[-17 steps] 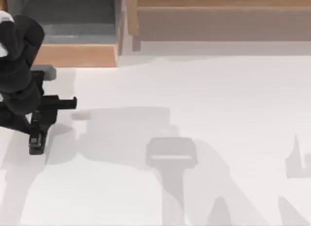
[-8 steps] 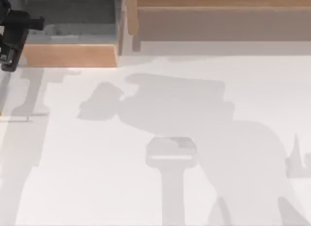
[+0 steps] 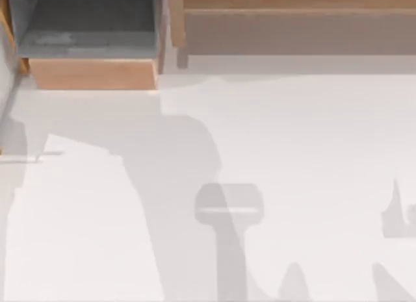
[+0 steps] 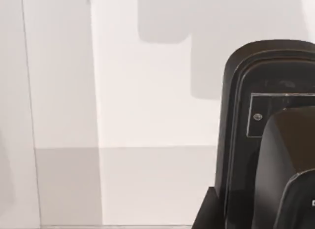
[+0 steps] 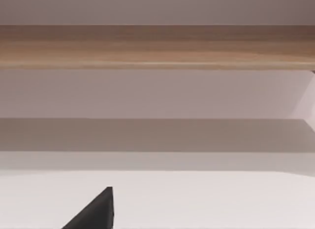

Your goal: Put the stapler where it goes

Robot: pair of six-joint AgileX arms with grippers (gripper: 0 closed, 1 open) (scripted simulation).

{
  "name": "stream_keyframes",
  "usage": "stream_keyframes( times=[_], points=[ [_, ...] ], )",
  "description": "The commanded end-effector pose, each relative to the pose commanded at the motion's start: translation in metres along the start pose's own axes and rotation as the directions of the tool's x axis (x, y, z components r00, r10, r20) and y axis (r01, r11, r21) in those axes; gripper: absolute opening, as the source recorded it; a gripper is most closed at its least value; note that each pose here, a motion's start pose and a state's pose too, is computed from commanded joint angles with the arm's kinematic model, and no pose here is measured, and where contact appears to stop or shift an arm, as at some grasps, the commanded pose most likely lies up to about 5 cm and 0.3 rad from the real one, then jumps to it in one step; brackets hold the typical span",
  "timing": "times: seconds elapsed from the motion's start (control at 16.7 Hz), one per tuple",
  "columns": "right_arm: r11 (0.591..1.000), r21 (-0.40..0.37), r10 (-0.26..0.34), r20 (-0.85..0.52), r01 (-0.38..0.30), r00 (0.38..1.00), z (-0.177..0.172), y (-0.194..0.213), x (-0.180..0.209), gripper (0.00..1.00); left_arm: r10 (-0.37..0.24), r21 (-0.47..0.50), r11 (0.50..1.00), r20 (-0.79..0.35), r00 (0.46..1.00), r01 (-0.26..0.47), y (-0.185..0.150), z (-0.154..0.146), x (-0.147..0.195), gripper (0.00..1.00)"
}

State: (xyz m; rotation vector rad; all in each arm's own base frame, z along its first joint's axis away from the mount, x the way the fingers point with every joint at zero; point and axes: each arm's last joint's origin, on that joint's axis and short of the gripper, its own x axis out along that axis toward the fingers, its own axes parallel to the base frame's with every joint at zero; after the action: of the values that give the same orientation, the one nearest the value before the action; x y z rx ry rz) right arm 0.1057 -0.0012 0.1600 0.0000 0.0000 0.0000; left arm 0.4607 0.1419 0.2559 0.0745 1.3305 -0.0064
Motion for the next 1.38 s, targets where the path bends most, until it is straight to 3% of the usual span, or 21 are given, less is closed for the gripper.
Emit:
stream_keyframes(
  times=[0.18, 0.36, 1.32, 1.38],
  points=[
    [1.0, 0.0, 0.0, 0.0, 0.0, 1.0, 0.0, 0.0, 0.0, 1.0, -0.024, -0.042, 0.999, -0.117, 0.993, 0.02, 0.027, -0.002, 0.056, 0.0],
    [1.0, 0.0, 0.0, 0.0, 0.0, 1.0, 0.0, 0.0, 0.0, 1.0, -0.05, -0.047, 0.998, -0.212, 0.976, 0.041, 0.029, -0.006, 0.091, 0.0],
    [1.0, 0.0, 0.0, 0.0, 0.0, 1.0, 0.0, 0.0, 0.0, 1.0, -0.055, -0.046, 0.998, -0.231, 0.972, 0.045, 0.027, -0.009, 0.106, 0.0],
    [1.0, 0.0, 0.0, 0.0, 0.0, 1.0, 0.0, 0.0, 0.0, 1.0, -0.055, -0.046, 0.998, -0.231, 0.972, 0.045, 0.027, -0.009, 0.106, 0.08]
  ],
)
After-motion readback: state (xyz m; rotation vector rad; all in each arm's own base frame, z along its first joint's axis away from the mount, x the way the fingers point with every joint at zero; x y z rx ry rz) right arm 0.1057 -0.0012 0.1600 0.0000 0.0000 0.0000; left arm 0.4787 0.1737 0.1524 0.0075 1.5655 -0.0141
